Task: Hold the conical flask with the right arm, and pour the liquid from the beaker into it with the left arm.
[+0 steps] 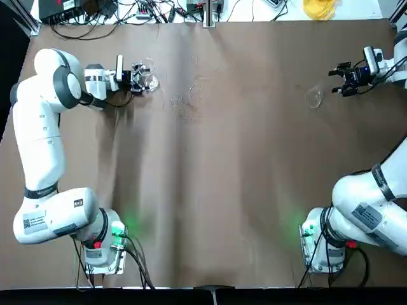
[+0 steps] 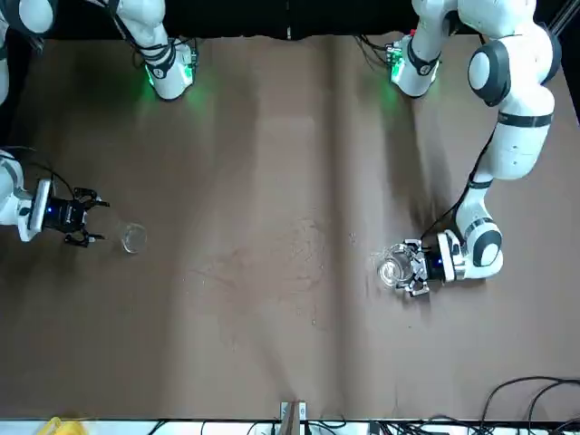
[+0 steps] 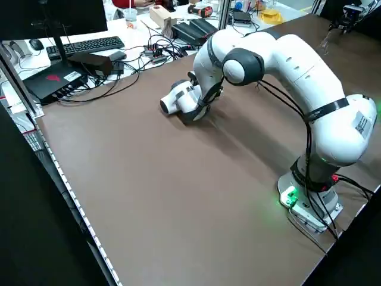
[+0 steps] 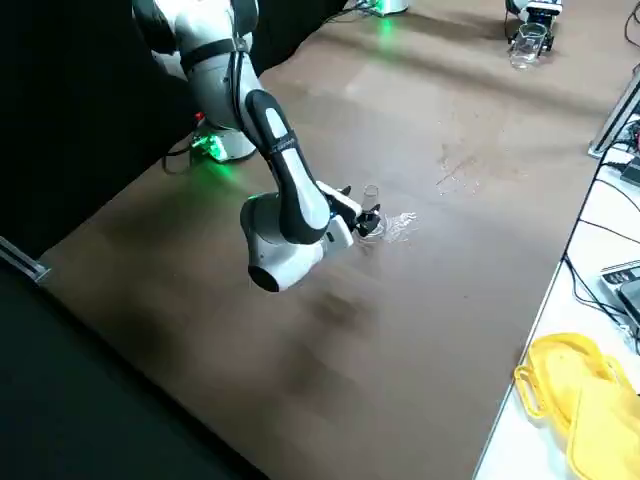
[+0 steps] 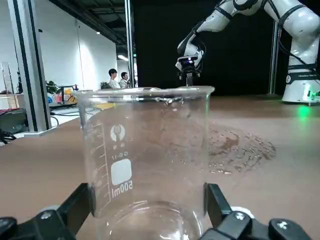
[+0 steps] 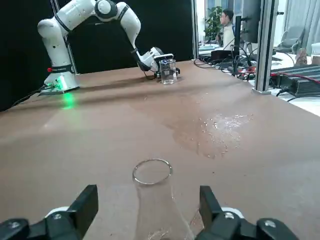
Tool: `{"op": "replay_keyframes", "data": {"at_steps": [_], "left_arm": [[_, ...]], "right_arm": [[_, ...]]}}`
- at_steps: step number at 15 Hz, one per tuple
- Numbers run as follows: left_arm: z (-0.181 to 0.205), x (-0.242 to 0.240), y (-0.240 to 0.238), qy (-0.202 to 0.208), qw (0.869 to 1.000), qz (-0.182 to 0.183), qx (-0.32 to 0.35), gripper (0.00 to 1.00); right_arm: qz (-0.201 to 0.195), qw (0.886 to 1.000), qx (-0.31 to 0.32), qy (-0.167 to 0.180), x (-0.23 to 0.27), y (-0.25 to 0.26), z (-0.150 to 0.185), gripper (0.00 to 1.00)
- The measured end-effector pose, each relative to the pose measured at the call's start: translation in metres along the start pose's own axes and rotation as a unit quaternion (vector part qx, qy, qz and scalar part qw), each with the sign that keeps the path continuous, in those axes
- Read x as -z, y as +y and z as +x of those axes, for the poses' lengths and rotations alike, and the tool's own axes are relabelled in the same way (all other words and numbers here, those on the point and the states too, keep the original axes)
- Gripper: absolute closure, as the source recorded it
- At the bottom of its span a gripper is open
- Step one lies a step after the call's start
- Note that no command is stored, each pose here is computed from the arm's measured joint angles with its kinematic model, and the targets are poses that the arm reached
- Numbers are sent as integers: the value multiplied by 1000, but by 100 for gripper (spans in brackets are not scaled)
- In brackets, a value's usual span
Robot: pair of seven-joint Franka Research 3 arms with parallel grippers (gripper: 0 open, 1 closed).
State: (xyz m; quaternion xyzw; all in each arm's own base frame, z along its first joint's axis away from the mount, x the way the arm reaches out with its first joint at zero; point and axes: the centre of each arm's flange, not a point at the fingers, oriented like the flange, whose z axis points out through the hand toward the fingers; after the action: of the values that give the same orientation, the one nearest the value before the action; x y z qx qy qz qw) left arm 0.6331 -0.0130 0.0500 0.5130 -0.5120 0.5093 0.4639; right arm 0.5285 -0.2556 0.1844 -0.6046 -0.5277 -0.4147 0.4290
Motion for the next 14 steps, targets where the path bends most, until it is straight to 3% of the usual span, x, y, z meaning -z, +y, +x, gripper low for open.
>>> {"op": "replay_keyframes", "data": {"at_steps": [14], "left_arm": [[-3, -29, -2, -1, 1000, 9, 11, 0]], "right_arm": [[9, 999, 18, 39, -35, -1, -24, 16]]}}
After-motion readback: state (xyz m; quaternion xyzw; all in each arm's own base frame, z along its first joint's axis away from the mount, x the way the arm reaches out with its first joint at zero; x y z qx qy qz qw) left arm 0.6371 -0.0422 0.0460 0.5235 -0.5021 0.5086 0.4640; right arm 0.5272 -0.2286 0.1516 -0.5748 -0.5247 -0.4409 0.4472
